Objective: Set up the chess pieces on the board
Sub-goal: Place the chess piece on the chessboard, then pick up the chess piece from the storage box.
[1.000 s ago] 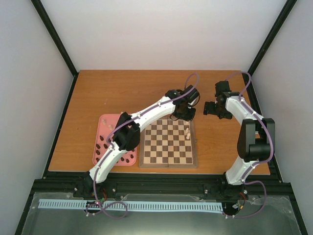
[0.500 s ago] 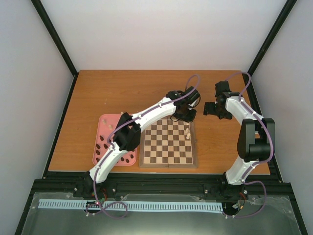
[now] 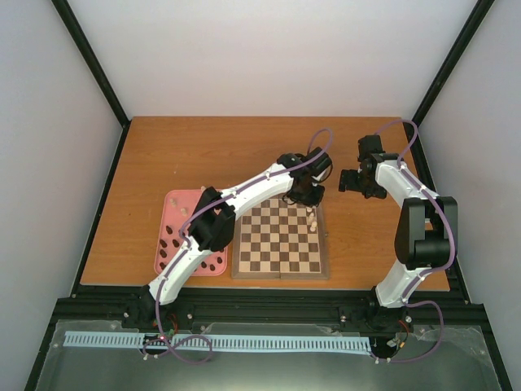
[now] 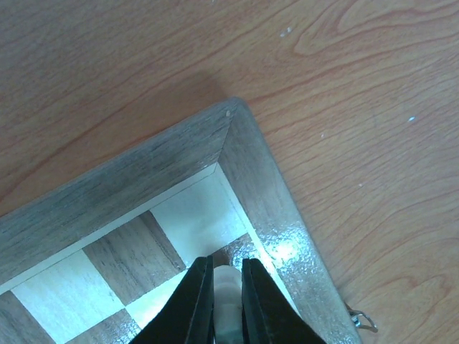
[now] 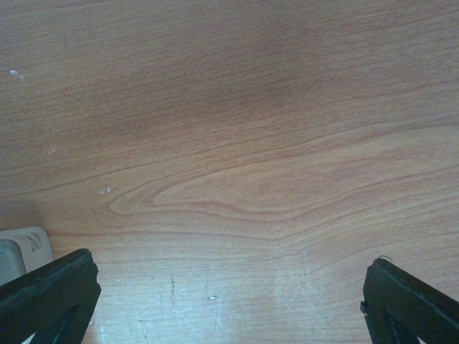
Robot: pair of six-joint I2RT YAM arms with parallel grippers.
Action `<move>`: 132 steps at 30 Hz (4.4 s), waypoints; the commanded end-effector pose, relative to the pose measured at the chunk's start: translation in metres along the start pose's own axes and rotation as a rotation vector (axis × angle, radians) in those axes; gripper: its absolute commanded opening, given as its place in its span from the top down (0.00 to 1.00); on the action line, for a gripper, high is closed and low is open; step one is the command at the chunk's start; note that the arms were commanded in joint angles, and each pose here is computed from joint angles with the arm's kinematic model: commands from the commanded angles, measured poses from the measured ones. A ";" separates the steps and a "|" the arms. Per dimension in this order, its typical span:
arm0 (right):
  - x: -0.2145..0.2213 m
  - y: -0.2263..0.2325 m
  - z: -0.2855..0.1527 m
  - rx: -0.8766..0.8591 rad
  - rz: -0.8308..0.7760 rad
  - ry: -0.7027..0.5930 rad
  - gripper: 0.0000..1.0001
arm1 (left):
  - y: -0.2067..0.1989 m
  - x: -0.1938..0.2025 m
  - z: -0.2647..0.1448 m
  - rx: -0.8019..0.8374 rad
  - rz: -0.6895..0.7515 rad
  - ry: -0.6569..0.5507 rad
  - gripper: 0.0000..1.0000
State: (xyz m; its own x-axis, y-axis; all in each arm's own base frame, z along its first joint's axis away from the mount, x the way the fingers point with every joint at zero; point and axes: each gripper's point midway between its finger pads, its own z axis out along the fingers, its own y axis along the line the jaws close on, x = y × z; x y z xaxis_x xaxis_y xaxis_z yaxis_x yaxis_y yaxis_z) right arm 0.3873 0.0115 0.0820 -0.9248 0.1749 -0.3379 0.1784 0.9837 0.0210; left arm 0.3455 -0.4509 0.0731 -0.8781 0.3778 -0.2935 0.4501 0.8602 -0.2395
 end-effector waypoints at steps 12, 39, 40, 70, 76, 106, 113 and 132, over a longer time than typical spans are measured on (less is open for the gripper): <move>0.001 -0.005 0.006 0.014 0.003 0.011 0.00 | -0.006 0.010 0.019 0.011 0.029 0.039 0.93; 0.000 -0.004 0.003 0.009 0.000 0.005 0.00 | -0.010 0.006 0.013 0.021 0.043 0.026 0.66; -0.001 -0.004 0.003 0.008 0.000 0.003 0.00 | -0.011 0.006 0.013 0.022 0.046 0.024 0.65; -0.008 0.001 -0.006 -0.021 0.009 -0.023 0.00 | 0.290 0.014 -0.214 -0.436 -0.459 -0.273 0.52; -0.005 0.004 -0.003 -0.038 0.011 -0.012 0.00 | 0.363 0.091 -0.231 -0.531 -0.703 -0.215 0.64; 0.003 0.002 0.003 -0.023 -0.006 0.018 0.00 | 0.403 0.140 -0.161 -0.428 -0.914 -0.064 0.63; 0.004 0.000 0.006 -0.010 -0.017 0.025 0.00 | 0.395 0.138 -0.188 -0.432 -0.881 -0.109 0.62; 0.000 -0.004 0.017 0.044 0.029 0.036 0.00 | 0.334 0.109 -0.148 -0.329 -0.549 -0.048 0.64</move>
State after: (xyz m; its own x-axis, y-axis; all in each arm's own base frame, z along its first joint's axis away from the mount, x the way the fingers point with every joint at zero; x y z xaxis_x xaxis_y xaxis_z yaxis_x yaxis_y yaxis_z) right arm 0.3861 0.0092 0.0651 -0.9372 0.1815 -0.2977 0.1899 0.9818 0.0006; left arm 0.3618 -0.0486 0.1053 -0.9395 -0.2397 -0.2447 -0.2321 0.9708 -0.0601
